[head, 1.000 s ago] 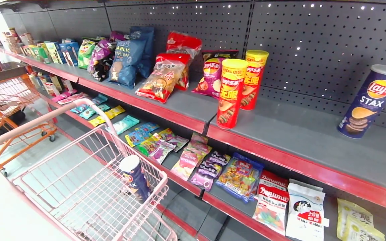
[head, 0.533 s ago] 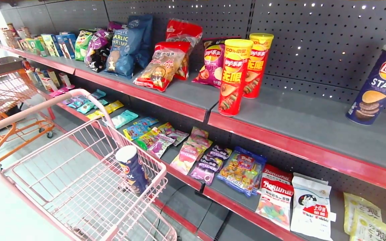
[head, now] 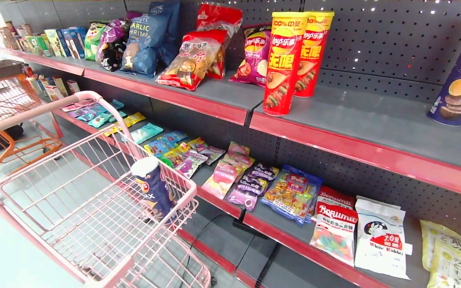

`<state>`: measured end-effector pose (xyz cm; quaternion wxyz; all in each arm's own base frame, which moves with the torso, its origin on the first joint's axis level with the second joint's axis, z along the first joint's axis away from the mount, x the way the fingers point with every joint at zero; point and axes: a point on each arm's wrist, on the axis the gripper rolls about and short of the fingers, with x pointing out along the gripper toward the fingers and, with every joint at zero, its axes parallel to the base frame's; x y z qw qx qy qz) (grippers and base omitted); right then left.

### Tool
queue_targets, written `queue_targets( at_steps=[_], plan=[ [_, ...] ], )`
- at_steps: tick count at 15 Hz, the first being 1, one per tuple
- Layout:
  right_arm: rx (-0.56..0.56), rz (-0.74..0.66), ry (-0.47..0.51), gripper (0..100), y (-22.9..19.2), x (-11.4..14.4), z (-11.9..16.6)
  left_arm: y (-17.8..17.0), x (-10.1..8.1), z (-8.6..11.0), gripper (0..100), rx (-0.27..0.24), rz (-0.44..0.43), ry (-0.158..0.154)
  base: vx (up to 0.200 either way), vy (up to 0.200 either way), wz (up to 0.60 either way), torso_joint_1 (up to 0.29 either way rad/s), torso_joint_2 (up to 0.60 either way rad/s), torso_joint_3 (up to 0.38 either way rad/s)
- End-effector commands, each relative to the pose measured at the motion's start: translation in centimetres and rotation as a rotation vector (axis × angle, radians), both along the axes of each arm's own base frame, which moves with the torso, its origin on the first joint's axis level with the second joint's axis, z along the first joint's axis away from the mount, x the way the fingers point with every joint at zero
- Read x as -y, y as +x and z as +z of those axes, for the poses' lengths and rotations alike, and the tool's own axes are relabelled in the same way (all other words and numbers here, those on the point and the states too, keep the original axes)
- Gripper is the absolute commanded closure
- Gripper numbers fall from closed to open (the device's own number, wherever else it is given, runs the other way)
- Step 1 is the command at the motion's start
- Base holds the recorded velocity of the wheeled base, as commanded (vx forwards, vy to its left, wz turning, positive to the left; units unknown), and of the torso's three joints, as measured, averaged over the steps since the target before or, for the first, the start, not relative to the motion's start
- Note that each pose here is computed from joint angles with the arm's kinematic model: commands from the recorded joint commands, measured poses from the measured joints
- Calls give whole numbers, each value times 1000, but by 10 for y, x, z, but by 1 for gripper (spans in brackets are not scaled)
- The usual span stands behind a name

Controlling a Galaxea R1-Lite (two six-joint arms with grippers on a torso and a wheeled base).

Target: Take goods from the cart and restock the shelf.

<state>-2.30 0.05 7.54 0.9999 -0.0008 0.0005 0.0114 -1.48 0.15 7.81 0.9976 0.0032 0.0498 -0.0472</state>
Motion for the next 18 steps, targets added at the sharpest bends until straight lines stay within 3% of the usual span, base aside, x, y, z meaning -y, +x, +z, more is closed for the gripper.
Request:
queue_targets(
  at_steps=[1,2,3,4,5,6,7,8,9,10,11,13,15,16,17,18],
  plan=[
    [-2,0,-1,0,0,0,0,-3,-2,46,0,127,49,-133,0,0,0,-22,76,56],
    [-2,0,-1,0,0,0,0,6,-2,98,0,147,98,-275,0,0,0,-17,51,36],
    [-2,0,-1,0,0,0,0,17,-1,132,0,155,123,-330,0,0,0,0,0,0],
    [-2,0,-1,0,0,0,0,39,0,157,0,120,161,-312,0,0,0,0,0,0],
    [-2,0,-3,0,0,0,0,63,2,157,0,38,184,-253,0,0,0,0,0,0],
    [-2,0,-1,0,0,0,0,90,5,152,0,-47,188,-227,0,0,0,0,0,0],
    [-2,0,-3,0,0,0,0,126,8,148,0,-101,169,-240,0,0,0,0,0,0],
    [-2,0,-1,0,0,0,0,161,7,143,0,-114,146,-251,0,0,0,0,0,0],
    [-2,0,-1,0,0,0,0,193,2,134,0,-130,102,-239,0,0,0,0,0,0],
    [-2,0,-1,0,0,0,0,209,-1,125,0,-147,60,-215,0,0,0,0,0,0],
    [-2,0,-1,0,0,0,0,228,-4,103,0,-197,-39,-164,0,0,0,0,0,0],
    [-2,0,-1,0,0,0,0,232,-1,72,0,-286,-187,-118,0,0,0,0,0,0],
    [-2,0,-1,0,0,0,0,237,0,51,0,-346,-240,-84,0,0,0,0,0,0],
    [-2,0,-1,0,0,0,0,237,0,51,0,-346,-240,-84,0,0,0,0,0,0],
    [-2,-1,-3,0,0,0,0,245,-1,33,0,-338,-256,-78,0,0,0,0,0,0],
    [-2,-1,-3,0,0,0,0,249,-1,27,0,-328,-260,-70,0,0,0,0,0,0]
  ],
)
